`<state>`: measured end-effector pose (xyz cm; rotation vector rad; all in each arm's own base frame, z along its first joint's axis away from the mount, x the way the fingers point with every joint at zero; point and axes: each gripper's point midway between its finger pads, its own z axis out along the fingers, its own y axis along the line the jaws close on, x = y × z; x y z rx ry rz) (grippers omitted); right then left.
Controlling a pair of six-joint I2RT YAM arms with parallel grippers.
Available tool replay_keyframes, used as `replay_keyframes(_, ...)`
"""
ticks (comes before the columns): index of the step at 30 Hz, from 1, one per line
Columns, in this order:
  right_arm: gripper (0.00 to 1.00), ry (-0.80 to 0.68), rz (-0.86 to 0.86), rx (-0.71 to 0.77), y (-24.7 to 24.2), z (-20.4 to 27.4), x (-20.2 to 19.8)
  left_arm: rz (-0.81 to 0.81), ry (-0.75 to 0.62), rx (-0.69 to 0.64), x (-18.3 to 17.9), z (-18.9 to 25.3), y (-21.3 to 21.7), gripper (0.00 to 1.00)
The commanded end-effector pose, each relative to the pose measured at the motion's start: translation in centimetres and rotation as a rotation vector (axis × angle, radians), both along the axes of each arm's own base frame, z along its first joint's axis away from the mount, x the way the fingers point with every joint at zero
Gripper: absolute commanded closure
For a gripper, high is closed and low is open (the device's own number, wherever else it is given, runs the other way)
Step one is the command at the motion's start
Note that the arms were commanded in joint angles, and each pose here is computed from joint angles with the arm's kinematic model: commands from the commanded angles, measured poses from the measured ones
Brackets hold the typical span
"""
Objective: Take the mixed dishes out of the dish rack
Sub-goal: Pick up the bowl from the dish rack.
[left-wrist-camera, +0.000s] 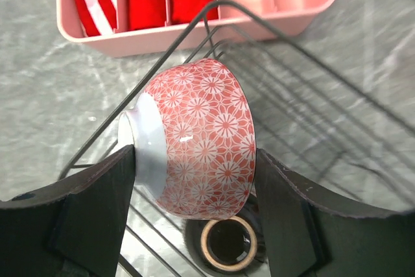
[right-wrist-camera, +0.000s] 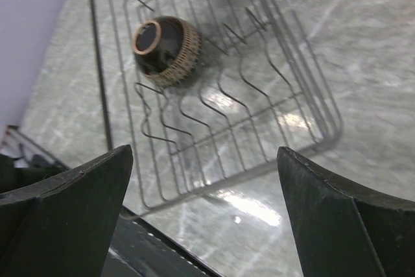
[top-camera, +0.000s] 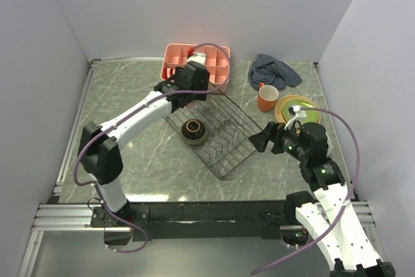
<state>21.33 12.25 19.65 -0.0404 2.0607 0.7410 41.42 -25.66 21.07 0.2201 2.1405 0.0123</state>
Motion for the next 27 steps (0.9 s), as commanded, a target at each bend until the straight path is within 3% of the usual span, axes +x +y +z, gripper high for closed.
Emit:
replay_keyframes(1,0.00,-0.039,0.071,0.137,2.4,1.8,1.0,-0.025,-0.042,-0.265,-0.7,5.2,-0.4,0.64)
replay_keyframes(14,0.00,-0.045,0.124,0.375,5.5,4.4,4.4,-0.094,0.041,-0.660,-3.8,7.6,0.6,0.64)
replay_keyframes(27,0.00,0.011,0.219,0.464,9.9,4.8,7.5,-0.201,0.027,-0.980,-8.0,11.6,0.0,0.63)
